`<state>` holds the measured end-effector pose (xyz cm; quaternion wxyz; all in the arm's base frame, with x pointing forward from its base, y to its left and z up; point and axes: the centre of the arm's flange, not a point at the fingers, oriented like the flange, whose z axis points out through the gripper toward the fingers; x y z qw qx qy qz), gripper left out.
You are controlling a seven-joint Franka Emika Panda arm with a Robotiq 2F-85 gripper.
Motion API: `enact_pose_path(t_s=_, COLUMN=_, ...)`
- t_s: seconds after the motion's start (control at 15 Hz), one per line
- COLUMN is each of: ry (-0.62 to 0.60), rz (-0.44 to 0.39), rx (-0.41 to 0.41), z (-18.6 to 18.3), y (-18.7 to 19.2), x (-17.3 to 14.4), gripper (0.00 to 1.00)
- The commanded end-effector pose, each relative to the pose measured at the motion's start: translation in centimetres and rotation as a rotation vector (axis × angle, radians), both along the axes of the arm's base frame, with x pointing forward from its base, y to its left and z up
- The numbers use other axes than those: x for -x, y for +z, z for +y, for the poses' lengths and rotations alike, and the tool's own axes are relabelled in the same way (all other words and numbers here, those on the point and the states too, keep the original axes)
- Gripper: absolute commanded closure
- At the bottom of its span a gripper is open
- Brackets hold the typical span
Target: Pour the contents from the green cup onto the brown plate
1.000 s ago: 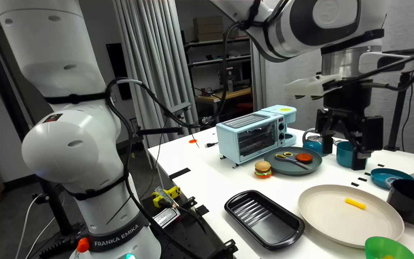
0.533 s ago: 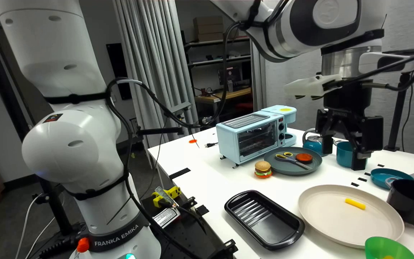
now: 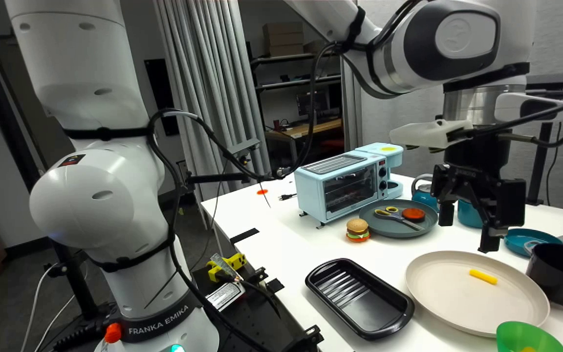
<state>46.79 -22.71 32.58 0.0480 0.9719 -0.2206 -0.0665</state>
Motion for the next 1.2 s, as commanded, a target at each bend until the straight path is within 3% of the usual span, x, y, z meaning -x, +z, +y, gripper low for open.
enact_pose_path(t_s=0.0, ry=0.052, rz=0.032, rx=0.023, z=-2.8, y=-1.9, x=-0.4, gripper=0.0)
enact_pose_path(t_s=0.47, ry=0.219, rz=0.128, rx=0.0, z=-7.3, y=-7.0, x=-0.4, gripper=0.0)
enact_pose_path(t_s=0.93, ry=0.467, rz=0.176, rx=-0.061, z=-9.6, y=-11.0, x=-2.2, gripper=0.0)
enact_pose_path(t_s=1.13, ry=0.434, rz=0.178, rx=-0.067, z=-8.4, y=-11.0, x=-1.4, gripper=0.0)
